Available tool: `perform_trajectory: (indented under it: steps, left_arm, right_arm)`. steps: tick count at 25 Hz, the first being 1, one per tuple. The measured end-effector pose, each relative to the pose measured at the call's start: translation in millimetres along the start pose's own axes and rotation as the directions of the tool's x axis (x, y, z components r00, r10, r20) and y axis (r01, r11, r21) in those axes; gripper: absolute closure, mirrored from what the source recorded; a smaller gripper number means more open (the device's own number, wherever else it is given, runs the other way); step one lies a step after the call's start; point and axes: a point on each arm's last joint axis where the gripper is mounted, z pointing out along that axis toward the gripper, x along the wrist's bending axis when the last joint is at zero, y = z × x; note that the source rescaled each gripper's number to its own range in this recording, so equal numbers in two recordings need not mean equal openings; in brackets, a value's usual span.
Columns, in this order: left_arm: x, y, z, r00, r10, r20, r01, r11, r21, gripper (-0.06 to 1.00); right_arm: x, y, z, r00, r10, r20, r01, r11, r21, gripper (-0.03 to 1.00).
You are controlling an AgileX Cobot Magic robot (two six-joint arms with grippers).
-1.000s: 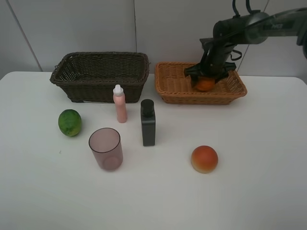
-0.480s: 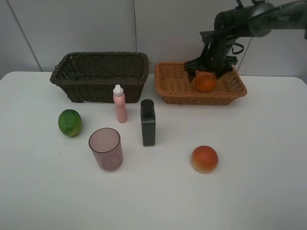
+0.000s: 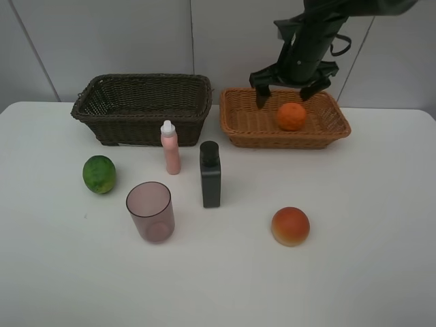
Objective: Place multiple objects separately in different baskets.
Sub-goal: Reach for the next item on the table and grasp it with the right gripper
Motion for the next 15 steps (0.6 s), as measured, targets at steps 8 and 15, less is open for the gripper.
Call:
perform_trajectory:
  steps: [8,15]
  left_arm:
    - [0.0,0.0,0.0,1.000,0.000,0.000,0.000,1.000,0.000,-0.01]
    - [0.0,0.0,0.0,1.000,0.000,0.000,0.000,1.000,0.000,-0.01]
  right_arm:
    - [17.9,-75.3,-51.2,0.999,0.001,-0.046,0.001,0.999,0.038,-0.03]
    - [35.4,-137.8,-88.2,0.994,-0.026,-0.104,0.034,0.997,0.070,-0.03]
